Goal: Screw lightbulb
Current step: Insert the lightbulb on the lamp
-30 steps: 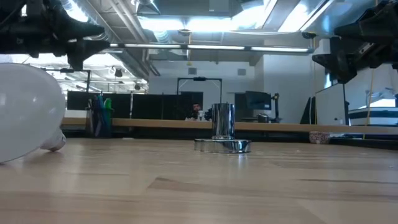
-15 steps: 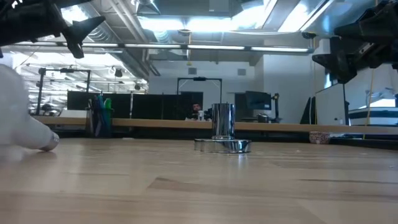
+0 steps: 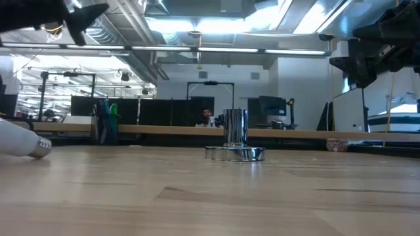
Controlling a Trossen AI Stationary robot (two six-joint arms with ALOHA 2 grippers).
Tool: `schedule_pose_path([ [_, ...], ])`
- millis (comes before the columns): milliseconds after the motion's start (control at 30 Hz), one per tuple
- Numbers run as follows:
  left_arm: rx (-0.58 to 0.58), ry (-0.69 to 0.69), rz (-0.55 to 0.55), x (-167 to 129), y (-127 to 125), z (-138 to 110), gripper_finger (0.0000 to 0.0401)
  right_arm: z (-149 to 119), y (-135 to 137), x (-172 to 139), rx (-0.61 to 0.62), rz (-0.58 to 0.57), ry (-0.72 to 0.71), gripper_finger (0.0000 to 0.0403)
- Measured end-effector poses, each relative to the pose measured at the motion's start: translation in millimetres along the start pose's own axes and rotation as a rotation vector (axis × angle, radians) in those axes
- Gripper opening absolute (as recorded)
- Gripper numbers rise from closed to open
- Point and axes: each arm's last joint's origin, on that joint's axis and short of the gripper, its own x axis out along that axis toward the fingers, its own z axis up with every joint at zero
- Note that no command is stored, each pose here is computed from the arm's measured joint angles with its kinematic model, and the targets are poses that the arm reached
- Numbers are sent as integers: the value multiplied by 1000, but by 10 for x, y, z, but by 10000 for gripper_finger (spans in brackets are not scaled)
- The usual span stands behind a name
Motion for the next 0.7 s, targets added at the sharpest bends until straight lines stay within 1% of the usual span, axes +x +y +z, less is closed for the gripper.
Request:
schedule_pose_path([
  [100,33,163,10,189,-116,105,210,0,0,0,0,0,0,353],
  [267,112,468,45,674,-385,316,210,1,0,0,0,0,0,353],
  [333,118,603,85,857,-473,368,210,1,0,0,0,0,0,353],
  [433,88,815,188,1054,-558,380,210,1,0,0,0,0,0,353],
  [567,37,1080,342,1177,-611,321,210,1,0,0,0,0,0,353],
  [633,-4,1194,389,1210,-626,258,210,0,0,0,0,0,0,353],
  [700,-74,1305,415,1219,-633,162,210,1,0,0,0,0,0,353],
])
